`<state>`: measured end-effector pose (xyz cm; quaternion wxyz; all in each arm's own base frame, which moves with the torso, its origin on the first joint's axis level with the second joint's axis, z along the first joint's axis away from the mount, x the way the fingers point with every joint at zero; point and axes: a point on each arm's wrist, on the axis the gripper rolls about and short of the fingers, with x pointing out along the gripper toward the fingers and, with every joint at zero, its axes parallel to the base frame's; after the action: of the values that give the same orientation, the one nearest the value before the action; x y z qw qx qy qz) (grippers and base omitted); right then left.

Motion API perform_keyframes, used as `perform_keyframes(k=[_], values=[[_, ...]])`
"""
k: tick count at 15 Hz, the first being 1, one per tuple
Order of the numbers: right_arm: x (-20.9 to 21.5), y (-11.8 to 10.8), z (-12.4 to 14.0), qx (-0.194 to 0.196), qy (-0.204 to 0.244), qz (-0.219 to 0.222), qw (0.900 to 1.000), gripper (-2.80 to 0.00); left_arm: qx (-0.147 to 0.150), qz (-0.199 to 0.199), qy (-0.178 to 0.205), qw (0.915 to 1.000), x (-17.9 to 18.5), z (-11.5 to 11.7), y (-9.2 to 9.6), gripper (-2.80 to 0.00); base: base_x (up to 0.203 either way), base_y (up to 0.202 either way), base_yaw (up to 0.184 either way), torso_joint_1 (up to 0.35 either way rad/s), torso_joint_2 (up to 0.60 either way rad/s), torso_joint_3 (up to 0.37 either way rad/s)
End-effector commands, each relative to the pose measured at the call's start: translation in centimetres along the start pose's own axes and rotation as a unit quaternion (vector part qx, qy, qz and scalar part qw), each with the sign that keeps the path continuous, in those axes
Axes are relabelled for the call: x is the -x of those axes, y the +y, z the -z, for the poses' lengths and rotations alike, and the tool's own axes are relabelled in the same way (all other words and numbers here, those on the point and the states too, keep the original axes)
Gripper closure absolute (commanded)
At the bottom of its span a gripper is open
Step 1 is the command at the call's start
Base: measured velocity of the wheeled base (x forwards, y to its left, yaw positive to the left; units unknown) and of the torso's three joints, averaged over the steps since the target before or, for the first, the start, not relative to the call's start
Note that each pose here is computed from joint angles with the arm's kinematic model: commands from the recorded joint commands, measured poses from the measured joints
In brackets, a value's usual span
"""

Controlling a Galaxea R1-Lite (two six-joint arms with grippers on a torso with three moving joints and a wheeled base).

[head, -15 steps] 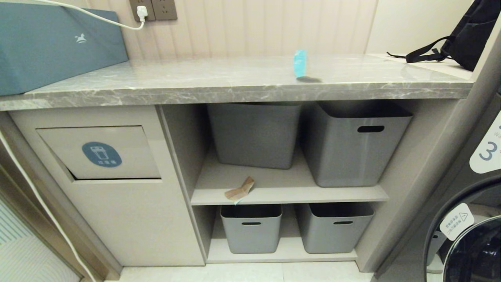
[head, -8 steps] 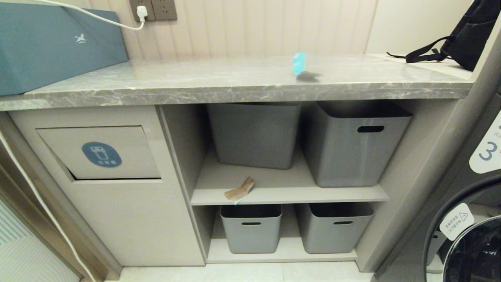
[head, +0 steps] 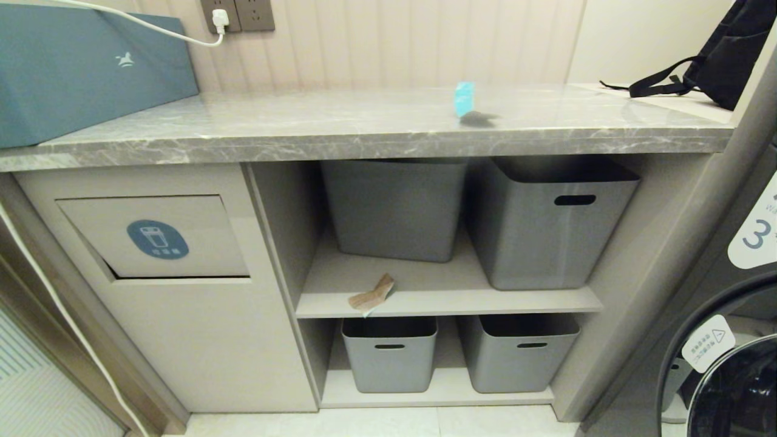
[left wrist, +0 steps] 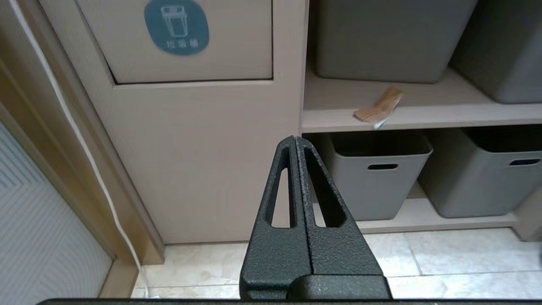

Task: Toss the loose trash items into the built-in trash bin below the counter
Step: Pick up the garbage

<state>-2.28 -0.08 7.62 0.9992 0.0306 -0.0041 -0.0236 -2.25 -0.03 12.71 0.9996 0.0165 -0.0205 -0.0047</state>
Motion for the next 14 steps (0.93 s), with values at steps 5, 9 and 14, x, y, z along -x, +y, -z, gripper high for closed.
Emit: perform_keyframes(k=[5, 9, 14], values=[[0.0, 0.0, 0.0, 0.000, 0.001, 0.000, 1.000, 0.00, 0.032, 0.158, 0.138, 0.9771, -7.5, -5.0, -0.5, 0.00, 0.000, 0.000, 0.000, 0.000, 0.00, 0.000], [0.0, 0.0, 0.0, 0.000, 0.001, 0.000, 1.000, 0.00, -0.002, 0.338, 0.245, 0.9089, -12.3, -2.9, -2.6, -2.80, 0.000, 0.000, 0.000, 0.000, 0.00, 0.000], [0.0, 0.0, 0.0, 0.000, 0.001, 0.000, 1.000, 0.00, -0.035, 0.397, 0.363, 0.8424, -19.1, 0.9, -7.3, -2.80, 0.000, 0.000, 0.000, 0.000, 0.00, 0.000]])
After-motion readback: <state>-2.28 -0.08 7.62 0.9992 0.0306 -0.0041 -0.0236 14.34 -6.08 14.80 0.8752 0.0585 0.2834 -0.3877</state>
